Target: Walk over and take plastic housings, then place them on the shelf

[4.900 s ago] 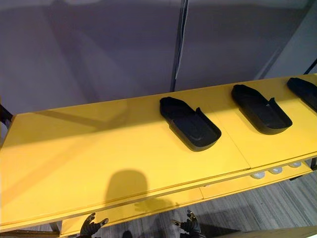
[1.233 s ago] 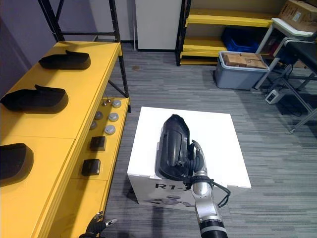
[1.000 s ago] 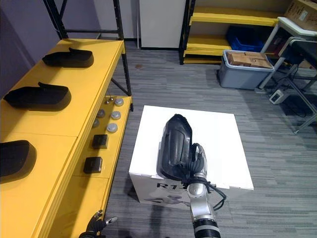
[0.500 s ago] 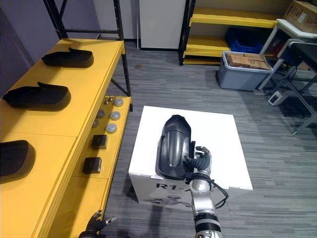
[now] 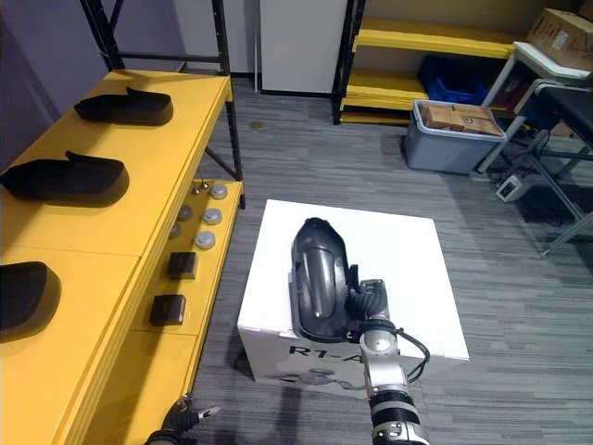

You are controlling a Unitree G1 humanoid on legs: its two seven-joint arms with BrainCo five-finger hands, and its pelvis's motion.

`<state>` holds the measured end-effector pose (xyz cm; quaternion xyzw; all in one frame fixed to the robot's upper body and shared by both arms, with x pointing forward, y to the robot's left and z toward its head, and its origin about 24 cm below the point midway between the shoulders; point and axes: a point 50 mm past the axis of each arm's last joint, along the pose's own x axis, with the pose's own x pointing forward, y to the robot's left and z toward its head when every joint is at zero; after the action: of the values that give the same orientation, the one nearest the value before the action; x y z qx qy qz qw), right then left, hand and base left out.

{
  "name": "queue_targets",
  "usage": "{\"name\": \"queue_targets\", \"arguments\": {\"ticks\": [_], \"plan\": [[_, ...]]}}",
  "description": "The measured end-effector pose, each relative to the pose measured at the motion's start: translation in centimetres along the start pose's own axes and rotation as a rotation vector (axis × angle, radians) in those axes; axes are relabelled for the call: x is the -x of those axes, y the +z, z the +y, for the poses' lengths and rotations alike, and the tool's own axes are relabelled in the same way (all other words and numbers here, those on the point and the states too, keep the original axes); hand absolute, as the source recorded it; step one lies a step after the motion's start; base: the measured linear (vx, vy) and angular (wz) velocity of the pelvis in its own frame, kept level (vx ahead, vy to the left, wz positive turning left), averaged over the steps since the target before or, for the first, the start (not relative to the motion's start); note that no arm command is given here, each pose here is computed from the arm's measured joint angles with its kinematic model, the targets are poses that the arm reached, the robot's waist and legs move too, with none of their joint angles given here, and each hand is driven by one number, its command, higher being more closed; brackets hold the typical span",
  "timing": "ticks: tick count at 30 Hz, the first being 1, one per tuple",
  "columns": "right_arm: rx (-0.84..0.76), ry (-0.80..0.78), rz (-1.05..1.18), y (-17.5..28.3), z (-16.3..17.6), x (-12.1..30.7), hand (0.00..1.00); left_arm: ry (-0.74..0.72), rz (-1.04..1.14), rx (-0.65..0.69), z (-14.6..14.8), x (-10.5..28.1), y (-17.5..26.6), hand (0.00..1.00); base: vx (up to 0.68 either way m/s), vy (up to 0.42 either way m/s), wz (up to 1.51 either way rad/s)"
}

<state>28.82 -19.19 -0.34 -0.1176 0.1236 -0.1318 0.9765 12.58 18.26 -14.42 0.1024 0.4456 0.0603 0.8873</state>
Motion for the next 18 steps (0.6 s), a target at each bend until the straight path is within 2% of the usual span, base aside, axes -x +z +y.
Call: {"name": "queue_targets", "arguments": {"ticks": [3, 11, 18], "plan": [[-0.064, -0.025, -0.021, 0.6, 0.7, 0.5, 1.00, 0.011, 0.000, 0.016, 0.1, 0.0, 0.0, 0.00, 0.00, 0.000, 0.00], [-0.109, -0.078, -0.091, 1.6, 0.6, 2.1, 1.00, 0.051, -0.087, 0.083, 0.1, 1.0, 1.0, 0.00, 0.00, 0.000, 0.00], [-0.141, -0.179, -0.257, 5.0, -1.2, 3.1, 1.00, 0.108, -0.298, 0.210, 0.7, 2.6, 5.1, 0.00, -0.01, 0.007, -0.02]]}}
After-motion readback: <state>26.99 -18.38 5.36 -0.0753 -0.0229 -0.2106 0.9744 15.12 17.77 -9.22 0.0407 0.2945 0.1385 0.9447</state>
